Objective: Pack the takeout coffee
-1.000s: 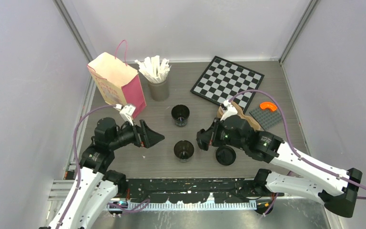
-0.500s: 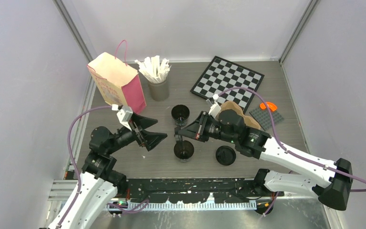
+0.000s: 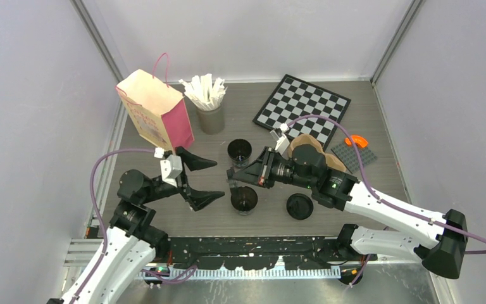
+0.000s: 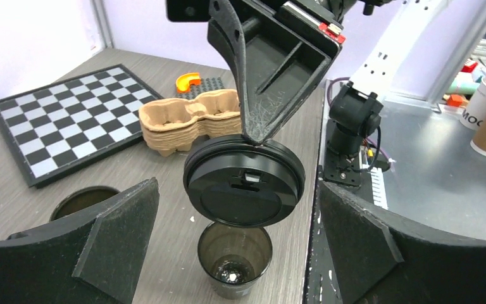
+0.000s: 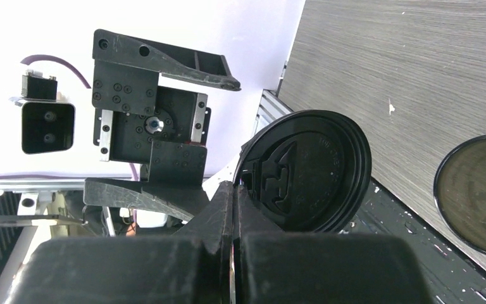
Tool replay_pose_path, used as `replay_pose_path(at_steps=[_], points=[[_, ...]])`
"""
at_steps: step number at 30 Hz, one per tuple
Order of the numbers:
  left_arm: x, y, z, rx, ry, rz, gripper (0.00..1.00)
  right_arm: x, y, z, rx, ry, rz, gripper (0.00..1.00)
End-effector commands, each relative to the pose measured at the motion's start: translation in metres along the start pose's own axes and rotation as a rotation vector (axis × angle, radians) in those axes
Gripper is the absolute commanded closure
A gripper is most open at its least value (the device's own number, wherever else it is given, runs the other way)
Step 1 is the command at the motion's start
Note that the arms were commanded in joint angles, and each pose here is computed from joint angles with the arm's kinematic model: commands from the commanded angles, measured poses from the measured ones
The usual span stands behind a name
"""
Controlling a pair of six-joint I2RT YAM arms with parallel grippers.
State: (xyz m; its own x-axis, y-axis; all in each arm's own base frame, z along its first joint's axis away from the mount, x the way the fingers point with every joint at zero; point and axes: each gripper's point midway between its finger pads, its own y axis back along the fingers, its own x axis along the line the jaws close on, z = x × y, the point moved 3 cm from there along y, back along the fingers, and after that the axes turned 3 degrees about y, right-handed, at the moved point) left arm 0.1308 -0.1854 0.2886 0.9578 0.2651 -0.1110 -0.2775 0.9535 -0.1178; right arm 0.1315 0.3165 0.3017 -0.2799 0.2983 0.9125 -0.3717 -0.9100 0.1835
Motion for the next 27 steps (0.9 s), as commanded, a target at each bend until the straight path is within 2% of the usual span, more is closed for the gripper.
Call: replay_pose_path(at_steps=[1, 27], points=[[-0.011, -0.006, 0.013, -0.033, -0.108, -0.111, 0.00, 0.046, 0.014, 0.009, -0.019, 0.031, 0.156, 1.00], [-0.002, -0.032, -0.007, -0.017, -0.124, -0.054, 0.00, 0.053, 0.017, 0.013, -0.042, 0.014, 0.182, 1.00]])
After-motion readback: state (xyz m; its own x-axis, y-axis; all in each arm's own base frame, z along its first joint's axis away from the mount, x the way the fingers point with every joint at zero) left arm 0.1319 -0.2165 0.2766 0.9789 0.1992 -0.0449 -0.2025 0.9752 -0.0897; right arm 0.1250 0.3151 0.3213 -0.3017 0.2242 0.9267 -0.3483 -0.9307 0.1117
